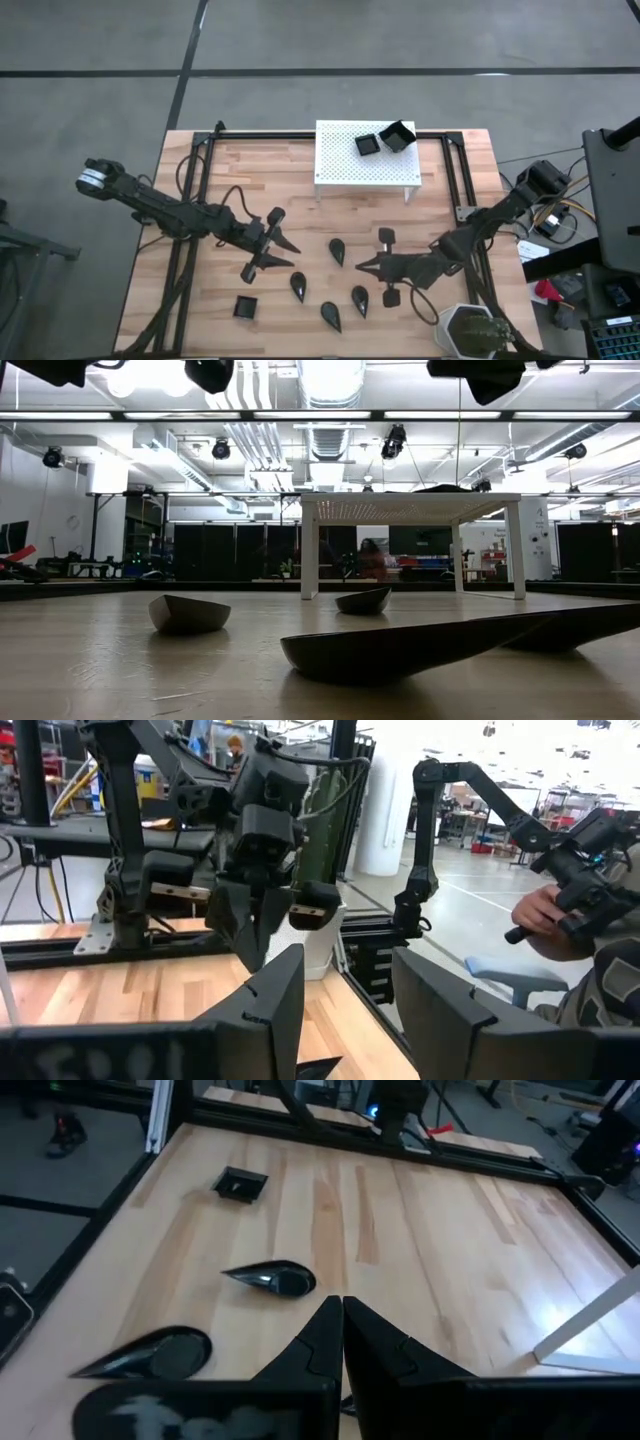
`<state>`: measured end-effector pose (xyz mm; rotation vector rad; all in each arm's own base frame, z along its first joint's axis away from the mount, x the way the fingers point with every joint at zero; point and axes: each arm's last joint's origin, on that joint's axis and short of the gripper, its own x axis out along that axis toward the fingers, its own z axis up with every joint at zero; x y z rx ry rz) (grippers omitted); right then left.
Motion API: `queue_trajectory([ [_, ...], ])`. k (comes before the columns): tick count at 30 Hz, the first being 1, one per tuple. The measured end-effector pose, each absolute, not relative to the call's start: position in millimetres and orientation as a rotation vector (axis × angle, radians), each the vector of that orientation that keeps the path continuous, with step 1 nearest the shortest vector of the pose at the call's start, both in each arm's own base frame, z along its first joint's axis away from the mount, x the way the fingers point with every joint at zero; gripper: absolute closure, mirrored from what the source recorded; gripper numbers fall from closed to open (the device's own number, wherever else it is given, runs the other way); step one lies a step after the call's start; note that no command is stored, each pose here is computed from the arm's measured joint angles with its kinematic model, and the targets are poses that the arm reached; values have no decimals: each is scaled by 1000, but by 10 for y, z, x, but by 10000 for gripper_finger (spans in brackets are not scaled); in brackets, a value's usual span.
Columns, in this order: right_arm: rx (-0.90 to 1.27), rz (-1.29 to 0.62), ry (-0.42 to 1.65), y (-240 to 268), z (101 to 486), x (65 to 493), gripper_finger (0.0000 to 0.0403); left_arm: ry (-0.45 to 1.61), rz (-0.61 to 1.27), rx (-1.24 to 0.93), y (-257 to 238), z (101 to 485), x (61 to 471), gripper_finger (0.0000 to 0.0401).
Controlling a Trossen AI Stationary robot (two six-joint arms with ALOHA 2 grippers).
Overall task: Pick & Place Mini shaped plates
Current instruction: Stack the square plate on top of the square plate on the shelf
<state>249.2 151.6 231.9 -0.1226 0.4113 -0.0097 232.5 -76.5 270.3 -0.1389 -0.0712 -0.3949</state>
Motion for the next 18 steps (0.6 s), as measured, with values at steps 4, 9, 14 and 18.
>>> queue_trajectory([
  [4,-115,-2,404,1460,2321,2451,394,-40,-393,-156,-765,2675,2328,254],
  [9,-134,-1,427,1405,2254,2426,394,-37,-350,-167,-749,2670,2334,254],
  [14,-74,-11,427,1408,2247,2426,394,7,-339,-223,-749,2638,2336,254],
  [18,-134,20,459,1408,2207,2414,394,138,-329,-289,-771,2525,2325,254],
])
